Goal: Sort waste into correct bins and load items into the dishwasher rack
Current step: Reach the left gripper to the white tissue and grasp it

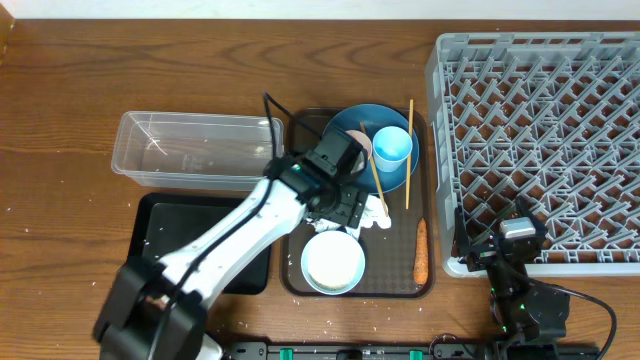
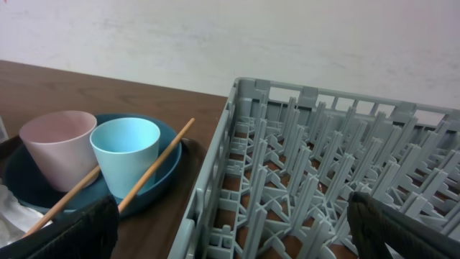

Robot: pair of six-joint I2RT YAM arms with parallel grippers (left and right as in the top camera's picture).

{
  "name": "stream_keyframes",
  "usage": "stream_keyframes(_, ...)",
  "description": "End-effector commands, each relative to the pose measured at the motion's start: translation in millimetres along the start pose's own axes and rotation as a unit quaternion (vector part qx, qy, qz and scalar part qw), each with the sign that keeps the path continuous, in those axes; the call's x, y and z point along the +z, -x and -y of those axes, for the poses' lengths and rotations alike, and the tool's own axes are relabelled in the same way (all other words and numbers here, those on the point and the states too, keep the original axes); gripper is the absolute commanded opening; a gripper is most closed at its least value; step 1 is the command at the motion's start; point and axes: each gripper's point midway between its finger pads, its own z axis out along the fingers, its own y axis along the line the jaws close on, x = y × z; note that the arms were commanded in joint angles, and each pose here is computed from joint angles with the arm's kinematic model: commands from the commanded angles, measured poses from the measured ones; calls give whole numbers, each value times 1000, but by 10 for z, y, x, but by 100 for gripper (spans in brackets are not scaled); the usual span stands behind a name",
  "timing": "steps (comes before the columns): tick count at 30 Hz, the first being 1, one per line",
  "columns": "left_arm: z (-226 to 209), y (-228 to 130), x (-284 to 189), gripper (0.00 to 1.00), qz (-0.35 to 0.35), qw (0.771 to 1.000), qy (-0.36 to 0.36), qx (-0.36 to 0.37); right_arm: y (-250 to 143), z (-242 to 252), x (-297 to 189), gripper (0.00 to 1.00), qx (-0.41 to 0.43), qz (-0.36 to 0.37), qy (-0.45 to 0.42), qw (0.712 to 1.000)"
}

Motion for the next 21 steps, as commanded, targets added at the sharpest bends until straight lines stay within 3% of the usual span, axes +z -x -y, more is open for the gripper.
stream_keyframes(1,-71,138,67,81,25,999,30,-28,-3,-16,-2,99,-3,0,3,1000)
stream_keyframes(14,-76,38,553,73,-16,999,44,-20,-3,-15,-2,99,-3,0,3,1000)
stream_keyframes(21,-76,41,564,42,-15,999,44,-20,-3,-15,-2,99,-3,0,3,1000)
